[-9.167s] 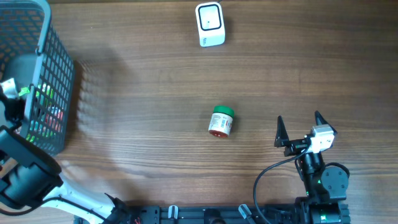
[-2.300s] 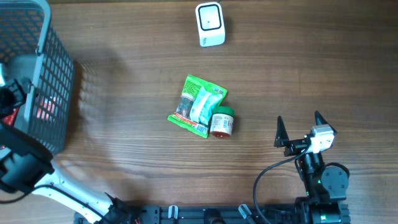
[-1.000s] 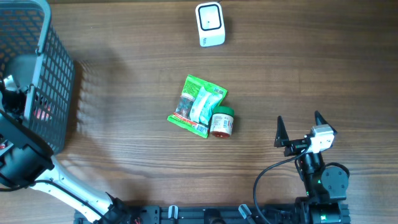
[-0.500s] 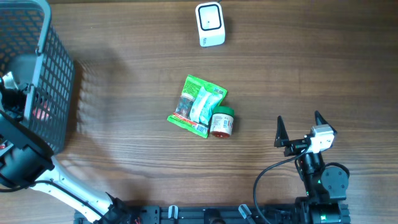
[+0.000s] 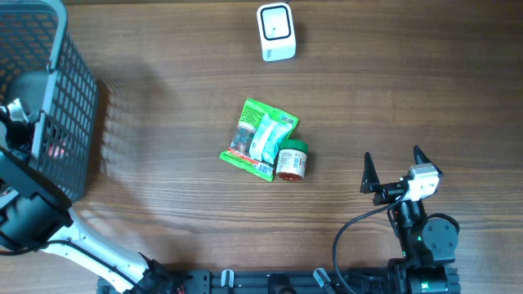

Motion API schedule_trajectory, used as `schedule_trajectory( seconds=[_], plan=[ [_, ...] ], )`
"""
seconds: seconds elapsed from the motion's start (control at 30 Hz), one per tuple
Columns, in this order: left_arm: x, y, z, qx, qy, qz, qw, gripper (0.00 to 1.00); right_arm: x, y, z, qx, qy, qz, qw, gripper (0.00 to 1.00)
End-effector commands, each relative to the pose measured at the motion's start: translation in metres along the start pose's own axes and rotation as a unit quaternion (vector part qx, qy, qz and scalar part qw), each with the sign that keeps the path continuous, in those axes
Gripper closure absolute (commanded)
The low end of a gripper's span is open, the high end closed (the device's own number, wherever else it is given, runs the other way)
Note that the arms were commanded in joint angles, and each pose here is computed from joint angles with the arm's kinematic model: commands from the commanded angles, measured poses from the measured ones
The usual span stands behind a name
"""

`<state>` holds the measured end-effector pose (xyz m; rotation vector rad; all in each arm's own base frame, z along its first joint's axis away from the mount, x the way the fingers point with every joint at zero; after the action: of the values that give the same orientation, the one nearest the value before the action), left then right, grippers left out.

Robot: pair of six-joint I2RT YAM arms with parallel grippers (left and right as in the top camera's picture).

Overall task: Scan the item barcode
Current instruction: 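Reach the left gripper into the basket and grasp the red Kleenex pack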

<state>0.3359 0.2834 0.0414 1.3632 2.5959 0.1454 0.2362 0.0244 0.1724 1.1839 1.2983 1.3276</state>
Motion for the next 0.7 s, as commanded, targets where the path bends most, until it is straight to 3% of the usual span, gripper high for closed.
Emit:
schedule_trajectory(
  seconds=[0.0,0.1,0.33,0.47,0.67],
  plan=[
    [-0.001,0.002,-0.009,-0.005,-0.005,-0.003,1.000,0.46,0.001,0.001,0.000,-0.003,0.004,-0.006,1.000,0.00],
    [-0.005,0.027,-0.054,-0.052,0.002,0.001,0.999,0.52,0.001,0.001,0.000,-0.003,0.004,-0.006,1.000,0.00],
    [-0.021,0.065,-0.195,-0.203,0.026,0.017,0.979,0.54,0.001,0.001,0.000,-0.003,0.004,-0.006,1.000,0.00],
    [-0.040,0.052,-0.270,-0.282,0.009,-0.027,0.959,0.51,0.001,0.001,0.000,-0.003,0.004,-0.006,1.000,0.00],
    [-0.102,0.011,-0.317,-0.294,-0.093,-0.016,0.951,0.51,0.001,0.001,0.000,-0.003,0.004,-0.006,1.000,0.00]
  ],
)
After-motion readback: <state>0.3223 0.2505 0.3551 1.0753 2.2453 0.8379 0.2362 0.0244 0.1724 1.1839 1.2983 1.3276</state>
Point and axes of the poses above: each gripper's point midway between its finger pads, its own z axis out along the fingers, its own x axis along the line the jaws close on, y = z × x, the point moved 1 cm from there along -z, back along the fingers, and after that the axes turned 3 degrees about z, right-handed, at the moved point
